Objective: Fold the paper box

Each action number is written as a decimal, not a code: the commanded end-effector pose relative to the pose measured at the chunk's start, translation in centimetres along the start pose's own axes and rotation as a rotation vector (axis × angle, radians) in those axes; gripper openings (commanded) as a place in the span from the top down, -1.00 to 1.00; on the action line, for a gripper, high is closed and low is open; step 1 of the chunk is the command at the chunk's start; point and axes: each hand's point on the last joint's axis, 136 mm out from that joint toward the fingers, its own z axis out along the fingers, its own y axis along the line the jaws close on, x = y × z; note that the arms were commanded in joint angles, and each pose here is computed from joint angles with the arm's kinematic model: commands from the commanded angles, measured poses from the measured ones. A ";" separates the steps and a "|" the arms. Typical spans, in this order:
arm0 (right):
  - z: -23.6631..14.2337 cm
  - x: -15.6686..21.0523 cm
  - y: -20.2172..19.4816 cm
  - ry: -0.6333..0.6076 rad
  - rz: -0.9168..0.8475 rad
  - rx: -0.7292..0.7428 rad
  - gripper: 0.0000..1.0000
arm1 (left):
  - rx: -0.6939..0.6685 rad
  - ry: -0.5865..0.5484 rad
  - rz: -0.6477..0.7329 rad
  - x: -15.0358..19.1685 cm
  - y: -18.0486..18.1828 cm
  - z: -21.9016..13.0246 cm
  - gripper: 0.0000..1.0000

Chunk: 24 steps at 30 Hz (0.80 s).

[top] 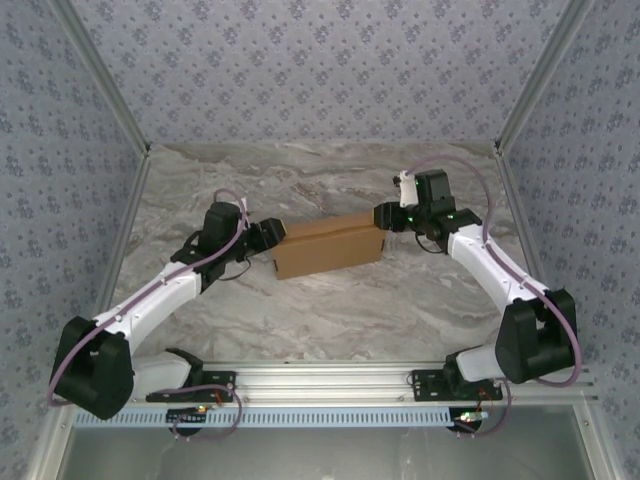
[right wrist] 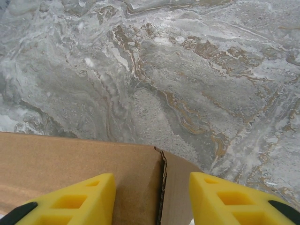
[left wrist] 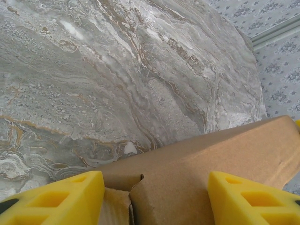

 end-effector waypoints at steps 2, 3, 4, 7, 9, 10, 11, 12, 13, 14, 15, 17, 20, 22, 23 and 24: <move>1.3 7.9 -3.2 0.229 0.099 0.090 0.10 | -0.167 0.194 -0.034 6.0 5.4 0.6 -0.18; 1.5 8.6 -3.4 0.238 0.107 0.093 0.11 | -0.168 0.198 -0.039 6.2 5.7 0.6 -0.18; 1.6 9.1 -3.6 0.247 0.114 0.093 0.12 | -0.171 0.202 -0.045 6.5 5.9 0.7 -0.18; 1.9 10.1 -3.8 0.262 0.131 0.088 0.14 | -0.173 0.195 -0.048 6.6 6.1 0.6 -0.20; 1.9 10.0 -3.6 0.258 0.132 0.081 0.15 | -0.162 0.173 -0.045 6.0 5.6 0.4 -0.26; 1.9 9.8 -3.6 0.252 0.132 0.081 0.16 | -0.154 0.155 -0.043 5.4 5.2 0.3 -0.29; 1.9 9.6 -3.5 0.247 0.129 0.078 0.16 | -0.145 0.141 -0.040 4.9 4.8 0.3 -0.32; 1.8 9.3 -3.3 0.240 0.126 0.075 0.17 | -0.136 0.124 -0.033 4.3 4.3 0.1 -0.34; 1.8 9.0 -3.2 0.233 0.120 0.075 0.17 | -0.127 0.110 -0.029 3.8 3.8 0.0 -0.37; 1.7 8.9 -3.1 0.231 0.113 0.076 0.18 | -0.118 0.099 -0.027 3.3 3.4 -0.1 -0.40; 1.7 8.7 -3.1 0.228 0.108 0.078 0.18 | -0.105 0.085 -0.023 2.8 2.9 -0.2 -0.43; 1.7 8.6 -3.1 0.223 0.105 0.080 0.18 | -0.077 0.068 -0.020 2.1 1.9 -0.5 -0.47; 1.7 8.7 -3.0 0.223 0.101 0.082 0.19 | -0.036 0.054 -0.022 1.6 0.8 -1.0 -0.51; 1.7 8.7 -3.0 0.222 0.101 0.084 0.19 | -0.018 0.051 -0.021 1.6 0.5 -1.3 -0.54; 1.7 8.7 -3.0 0.221 0.099 0.084 0.19 | -0.012 0.052 -0.022 1.7 0.4 -1.5 -0.55; 1.7 8.7 -3.0 0.219 0.098 0.088 0.20 | -0.009 0.050 -0.023 1.7 0.4 -1.7 -0.56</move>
